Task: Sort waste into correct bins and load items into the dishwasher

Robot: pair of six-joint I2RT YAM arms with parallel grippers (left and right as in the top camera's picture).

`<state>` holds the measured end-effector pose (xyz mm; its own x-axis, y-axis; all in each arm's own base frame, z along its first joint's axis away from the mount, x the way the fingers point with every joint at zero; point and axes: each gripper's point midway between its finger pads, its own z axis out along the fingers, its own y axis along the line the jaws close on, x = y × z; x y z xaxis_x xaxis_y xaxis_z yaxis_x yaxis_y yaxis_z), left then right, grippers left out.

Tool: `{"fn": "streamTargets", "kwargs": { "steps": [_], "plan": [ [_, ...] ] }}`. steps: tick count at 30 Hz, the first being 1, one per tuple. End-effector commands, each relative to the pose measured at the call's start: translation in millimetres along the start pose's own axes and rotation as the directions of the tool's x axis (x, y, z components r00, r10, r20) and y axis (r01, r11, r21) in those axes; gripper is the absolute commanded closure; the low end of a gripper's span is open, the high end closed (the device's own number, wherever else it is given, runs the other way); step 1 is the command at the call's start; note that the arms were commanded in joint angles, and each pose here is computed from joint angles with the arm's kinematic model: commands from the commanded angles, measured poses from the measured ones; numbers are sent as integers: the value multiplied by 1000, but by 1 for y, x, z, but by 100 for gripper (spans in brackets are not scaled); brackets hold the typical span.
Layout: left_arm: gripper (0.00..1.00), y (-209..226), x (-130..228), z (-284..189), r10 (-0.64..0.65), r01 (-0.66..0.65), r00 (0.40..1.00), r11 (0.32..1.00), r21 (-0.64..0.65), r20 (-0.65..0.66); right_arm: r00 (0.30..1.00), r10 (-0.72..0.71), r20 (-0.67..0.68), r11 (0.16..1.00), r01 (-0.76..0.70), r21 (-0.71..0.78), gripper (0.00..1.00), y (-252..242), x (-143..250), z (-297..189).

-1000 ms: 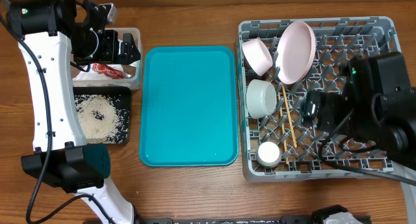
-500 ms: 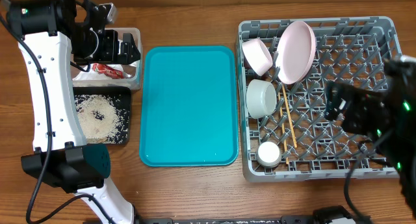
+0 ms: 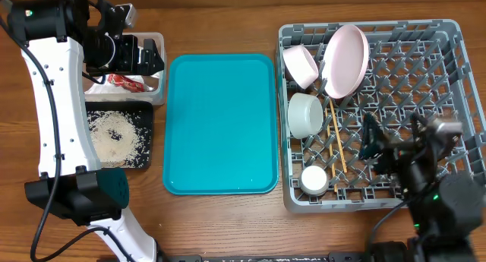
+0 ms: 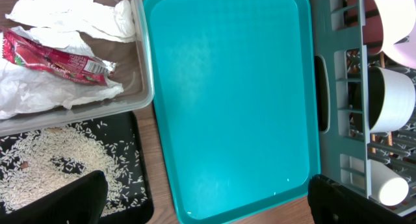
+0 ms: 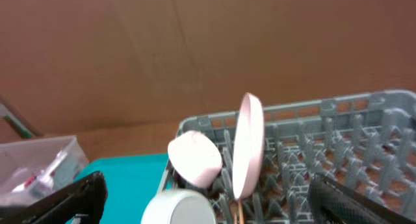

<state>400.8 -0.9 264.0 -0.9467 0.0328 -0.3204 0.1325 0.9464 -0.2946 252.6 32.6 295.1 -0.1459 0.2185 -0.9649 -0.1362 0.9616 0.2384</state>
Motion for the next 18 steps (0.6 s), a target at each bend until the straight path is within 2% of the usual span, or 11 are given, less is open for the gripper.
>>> {"fn": "streamTargets", "kwargs": {
  "steps": [1,10,18],
  "plan": [
    [0,-8,-4,-12,30,-31,999,1000,6,42,999,-16,48,998,19,-52,0,1,27,-1],
    [0,-8,-4,-12,30,-31,999,1000,6,42,981,-27,190,996,43,-76,0,-7,55,-2],
    [0,-8,-4,-12,30,-31,999,1000,6,42,976,-30,216,995,48,-82,0,-10,70,-3]
  ]
}}
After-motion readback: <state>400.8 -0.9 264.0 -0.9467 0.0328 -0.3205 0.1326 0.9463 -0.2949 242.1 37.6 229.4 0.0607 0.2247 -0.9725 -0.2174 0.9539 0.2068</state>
